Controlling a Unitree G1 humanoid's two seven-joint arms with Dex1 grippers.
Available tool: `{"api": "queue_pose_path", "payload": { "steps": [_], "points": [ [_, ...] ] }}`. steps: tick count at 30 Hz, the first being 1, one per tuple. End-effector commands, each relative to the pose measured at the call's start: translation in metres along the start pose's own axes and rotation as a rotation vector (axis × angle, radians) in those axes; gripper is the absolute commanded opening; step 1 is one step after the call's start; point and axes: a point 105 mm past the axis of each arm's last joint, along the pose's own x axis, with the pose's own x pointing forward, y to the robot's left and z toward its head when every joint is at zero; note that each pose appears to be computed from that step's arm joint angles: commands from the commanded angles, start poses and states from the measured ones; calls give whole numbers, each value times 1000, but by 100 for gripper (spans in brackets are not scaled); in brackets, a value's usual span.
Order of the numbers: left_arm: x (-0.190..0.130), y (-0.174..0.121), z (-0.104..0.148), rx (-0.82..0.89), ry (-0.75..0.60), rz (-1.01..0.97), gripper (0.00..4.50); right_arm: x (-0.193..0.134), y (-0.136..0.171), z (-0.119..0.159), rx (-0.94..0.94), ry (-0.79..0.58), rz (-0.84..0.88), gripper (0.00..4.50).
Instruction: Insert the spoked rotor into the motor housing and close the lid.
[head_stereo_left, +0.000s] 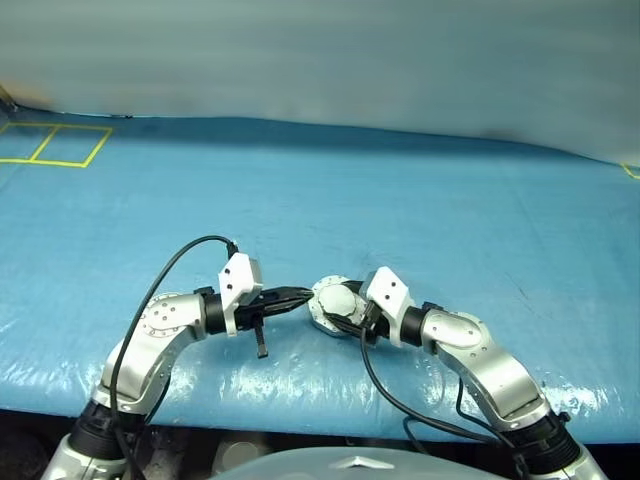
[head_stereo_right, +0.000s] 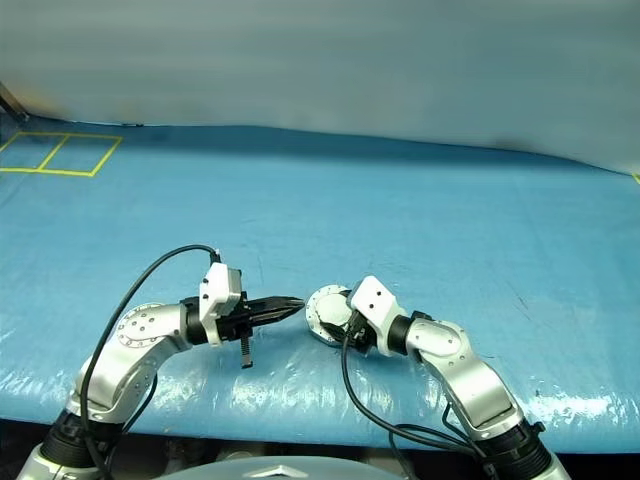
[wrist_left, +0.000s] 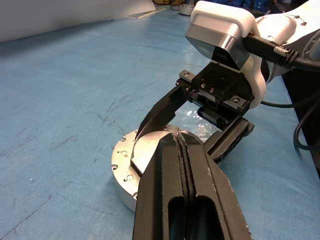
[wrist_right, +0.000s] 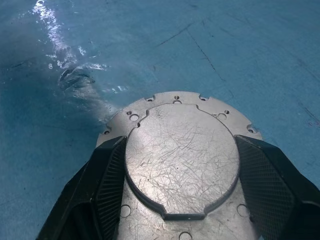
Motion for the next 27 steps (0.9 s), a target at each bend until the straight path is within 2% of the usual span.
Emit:
{"api": "queue_pose_path", "payload": {
  "steps": [1,7,12,21,25,27],
  "points": [
    [3,2,-4,23,16,11,0,-4,3,-45,96,166,4,303],
    [13,6,-26,14,77,31,0,-5,-1,-37,95,135,-8,303],
    [22,8,-35,16,84,35,0,-4,-2,-36,95,128,-15,303],
    [25,7,-58,52,184,4,0,-7,0,-38,109,136,-25,303],
    [24,7,-67,60,201,-10,0,-5,2,-27,89,80,-17,440],
    [24,7,-70,63,198,-18,0,-4,1,-19,111,44,-28,446]
  ]
}}
